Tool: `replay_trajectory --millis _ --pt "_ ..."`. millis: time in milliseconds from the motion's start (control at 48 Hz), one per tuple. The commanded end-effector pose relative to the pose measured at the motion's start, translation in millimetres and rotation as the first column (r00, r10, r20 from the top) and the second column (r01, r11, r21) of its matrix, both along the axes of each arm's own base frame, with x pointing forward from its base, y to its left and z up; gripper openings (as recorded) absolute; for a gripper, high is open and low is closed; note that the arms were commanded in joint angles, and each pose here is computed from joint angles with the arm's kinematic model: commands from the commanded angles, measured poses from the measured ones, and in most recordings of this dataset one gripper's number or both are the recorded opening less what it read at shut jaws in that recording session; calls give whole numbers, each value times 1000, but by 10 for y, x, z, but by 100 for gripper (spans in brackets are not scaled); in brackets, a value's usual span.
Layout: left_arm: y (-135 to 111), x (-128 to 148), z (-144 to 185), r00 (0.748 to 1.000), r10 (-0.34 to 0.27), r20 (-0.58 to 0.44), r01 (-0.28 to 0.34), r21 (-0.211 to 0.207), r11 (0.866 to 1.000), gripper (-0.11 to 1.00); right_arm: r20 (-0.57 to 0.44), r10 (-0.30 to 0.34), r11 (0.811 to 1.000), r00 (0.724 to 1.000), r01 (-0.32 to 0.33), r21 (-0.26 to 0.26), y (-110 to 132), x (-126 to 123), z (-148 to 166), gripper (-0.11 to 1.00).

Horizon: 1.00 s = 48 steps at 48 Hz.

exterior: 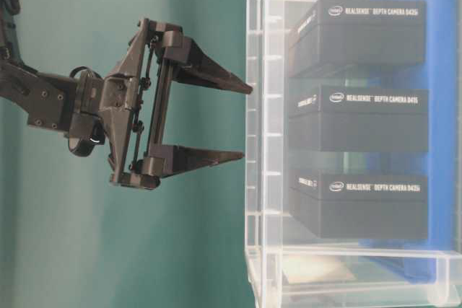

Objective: Take out the box from the case.
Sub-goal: 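Move the open right gripper over the middle black box, then lower the right gripper around the middle black box and close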

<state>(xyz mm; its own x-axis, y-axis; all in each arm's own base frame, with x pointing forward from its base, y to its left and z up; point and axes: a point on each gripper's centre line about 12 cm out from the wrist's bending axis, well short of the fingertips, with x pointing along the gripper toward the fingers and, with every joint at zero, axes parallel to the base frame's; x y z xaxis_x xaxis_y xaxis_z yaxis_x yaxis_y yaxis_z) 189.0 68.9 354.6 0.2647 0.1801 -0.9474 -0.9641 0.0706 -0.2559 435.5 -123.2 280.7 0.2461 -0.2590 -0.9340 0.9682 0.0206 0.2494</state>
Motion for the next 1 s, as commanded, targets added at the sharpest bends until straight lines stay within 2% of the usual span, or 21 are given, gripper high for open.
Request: replay_trajectory --millis 0,980 --pt "12 7 37 1000 2 13 -2 8 1000 92 37 3 1000 999 -3 -10 3 9 150 95" --pt "12 7 37 1000 3 14 -3 7 1000 92 12 7 1000 1000 -6 -11 -7 32 43 95"
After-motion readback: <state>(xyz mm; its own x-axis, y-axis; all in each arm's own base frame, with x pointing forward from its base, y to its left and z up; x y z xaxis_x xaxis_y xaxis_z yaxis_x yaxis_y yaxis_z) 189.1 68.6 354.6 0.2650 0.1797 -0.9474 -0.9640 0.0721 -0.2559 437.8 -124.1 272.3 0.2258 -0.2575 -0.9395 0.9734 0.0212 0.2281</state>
